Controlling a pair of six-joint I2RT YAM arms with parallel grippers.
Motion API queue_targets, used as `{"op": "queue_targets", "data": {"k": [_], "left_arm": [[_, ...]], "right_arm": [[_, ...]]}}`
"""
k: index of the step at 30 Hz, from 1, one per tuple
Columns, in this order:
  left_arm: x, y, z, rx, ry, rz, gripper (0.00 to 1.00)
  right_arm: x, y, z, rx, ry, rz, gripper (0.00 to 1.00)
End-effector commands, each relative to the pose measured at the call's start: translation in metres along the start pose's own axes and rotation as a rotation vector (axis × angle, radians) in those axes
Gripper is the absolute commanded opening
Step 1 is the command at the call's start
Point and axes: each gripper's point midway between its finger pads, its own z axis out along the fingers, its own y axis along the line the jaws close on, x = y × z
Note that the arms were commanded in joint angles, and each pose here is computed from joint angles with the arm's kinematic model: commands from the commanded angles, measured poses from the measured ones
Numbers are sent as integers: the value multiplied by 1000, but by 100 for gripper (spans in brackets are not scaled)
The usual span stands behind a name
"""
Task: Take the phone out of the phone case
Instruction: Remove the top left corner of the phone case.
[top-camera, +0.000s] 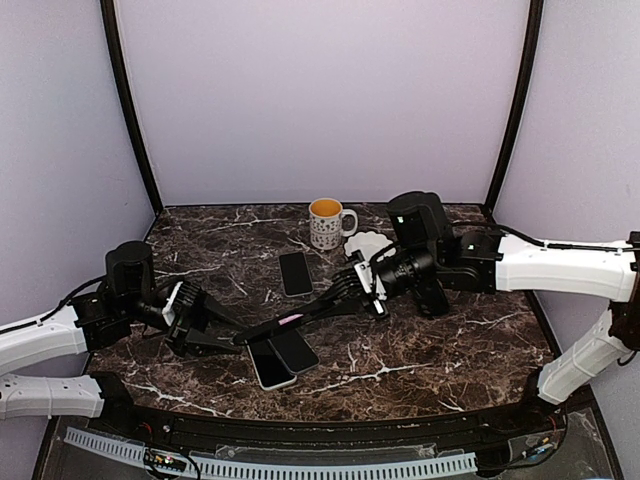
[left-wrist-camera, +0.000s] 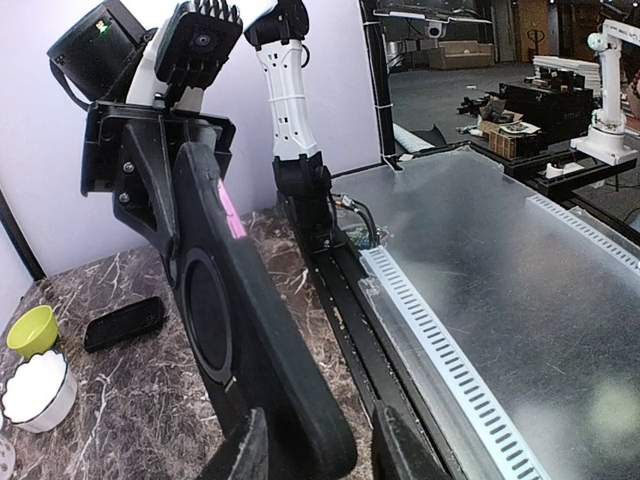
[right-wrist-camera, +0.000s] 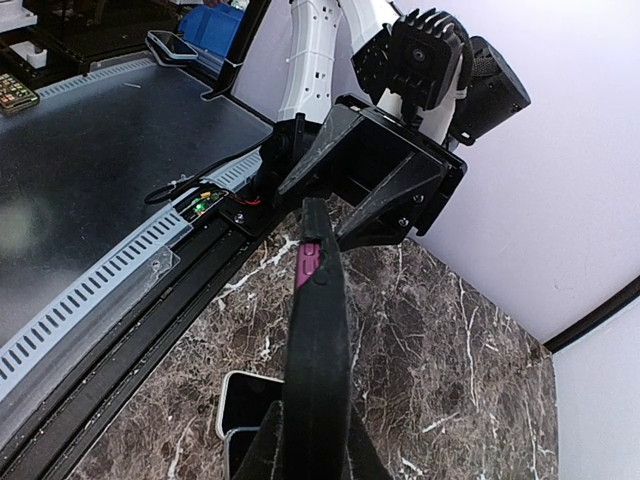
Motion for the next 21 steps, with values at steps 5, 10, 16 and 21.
{"op": "queue_targets", "data": {"k": [5,10,16,21], "left_arm": [[4,-4,2,19,-1,1,35],[4,-3,2,15,0,5,30],[4,-4,2,18,2,2,26],[5,-3,2,11,6,1,36]], "right_arm": [[-41,-17,-1,48,-98,-122,0],[-42,-21,-2,80,-96,-151,0],[-44,-19,-1,79,-97,-163,0],[-41,-21,0,90,-83,-166,0]]}}
